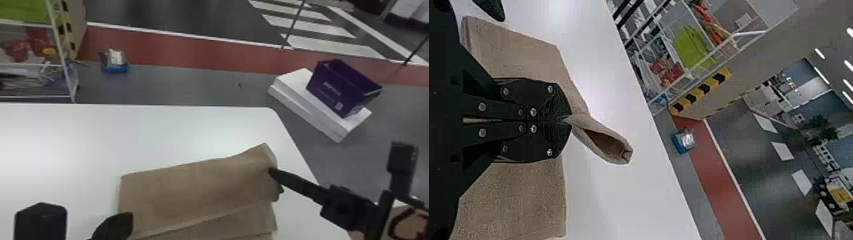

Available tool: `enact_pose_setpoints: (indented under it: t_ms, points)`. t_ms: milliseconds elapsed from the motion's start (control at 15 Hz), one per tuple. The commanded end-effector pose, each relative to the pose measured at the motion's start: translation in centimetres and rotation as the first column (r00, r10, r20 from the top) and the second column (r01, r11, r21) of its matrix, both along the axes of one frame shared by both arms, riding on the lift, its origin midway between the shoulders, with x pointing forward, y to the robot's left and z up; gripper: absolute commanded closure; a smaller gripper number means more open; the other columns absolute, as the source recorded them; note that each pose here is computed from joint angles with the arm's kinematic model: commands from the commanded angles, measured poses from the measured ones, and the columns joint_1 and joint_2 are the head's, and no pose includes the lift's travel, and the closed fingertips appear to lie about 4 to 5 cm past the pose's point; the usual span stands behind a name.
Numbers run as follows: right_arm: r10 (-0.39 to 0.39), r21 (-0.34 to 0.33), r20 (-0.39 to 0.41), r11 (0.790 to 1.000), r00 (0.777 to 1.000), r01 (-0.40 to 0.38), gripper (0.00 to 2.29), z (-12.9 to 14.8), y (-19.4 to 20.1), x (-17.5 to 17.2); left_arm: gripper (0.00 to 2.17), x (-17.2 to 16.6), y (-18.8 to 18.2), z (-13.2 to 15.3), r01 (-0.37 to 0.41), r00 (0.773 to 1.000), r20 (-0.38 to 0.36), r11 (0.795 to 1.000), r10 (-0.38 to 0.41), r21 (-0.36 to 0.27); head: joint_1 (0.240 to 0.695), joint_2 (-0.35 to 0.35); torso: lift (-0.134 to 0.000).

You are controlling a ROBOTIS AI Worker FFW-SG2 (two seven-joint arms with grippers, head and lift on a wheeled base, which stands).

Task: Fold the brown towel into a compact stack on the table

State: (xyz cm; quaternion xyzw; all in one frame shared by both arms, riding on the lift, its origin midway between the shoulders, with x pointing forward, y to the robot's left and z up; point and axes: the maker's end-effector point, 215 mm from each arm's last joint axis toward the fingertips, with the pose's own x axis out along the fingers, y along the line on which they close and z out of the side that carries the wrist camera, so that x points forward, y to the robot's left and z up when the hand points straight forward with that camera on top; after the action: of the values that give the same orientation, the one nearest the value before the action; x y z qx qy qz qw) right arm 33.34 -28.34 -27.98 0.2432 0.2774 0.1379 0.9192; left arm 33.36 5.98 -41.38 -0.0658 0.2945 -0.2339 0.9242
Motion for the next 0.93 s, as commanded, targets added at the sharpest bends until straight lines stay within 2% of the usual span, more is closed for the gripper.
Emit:
enact_pose_setpoints:
  t_ms: [0,133,267,400,533,733,867]
  points:
    - [-0.054,0.029,0.011,0.998,0.998,0.054,1.84,0.7,-3.0,-1.6,1.87,0.2,-0.3,-0.5,0.0,1.0,-0.009,1.0,0.0,0.0,0.695,-0.35,-0.124]
    - [-0.083,0.038,-0.024,0.996,0.996,0.084,1.84,-0.6,-4.4,-2.4,1.87,0.2,-0.7,-0.5,0.005,1.0,-0.005,1.0,-0.005,0.0,0.695,-0.35,-0.124]
    - [-0.097,0.05,-0.125,0.993,0.987,0.104,1.84,-4.6,-5.0,-3.5,1.87,0.0,-0.9,-0.5,0.008,1.0,-0.005,1.0,-0.008,0.002,0.695,-0.35,-0.124]
    - [-0.122,-0.003,-0.203,0.992,0.972,0.124,1.84,-7.6,-5.5,-4.3,1.87,-0.2,-0.9,-0.7,0.01,1.0,-0.01,1.0,-0.01,0.006,0.695,-0.35,-0.124]
    - [-0.137,-0.034,-0.228,0.991,0.964,0.132,1.84,-8.7,-5.8,-4.3,1.87,-0.4,-1.0,-0.9,0.012,1.0,-0.016,1.0,-0.011,0.008,0.695,-0.35,-0.124]
    - [-0.13,-0.041,-0.238,0.991,0.963,0.123,1.84,-9.1,-5.4,-4.3,1.87,-0.9,-1.8,-0.8,0.025,1.0,-0.013,1.0,-0.025,0.001,0.695,-0.35,-0.124]
    - [-0.143,-0.046,-0.265,0.99,0.954,0.135,1.82,-10.1,-5.9,-4.9,1.87,-1.2,-1.8,-0.8,0.024,1.0,-0.016,1.0,-0.024,0.002,0.695,-0.35,-0.124]
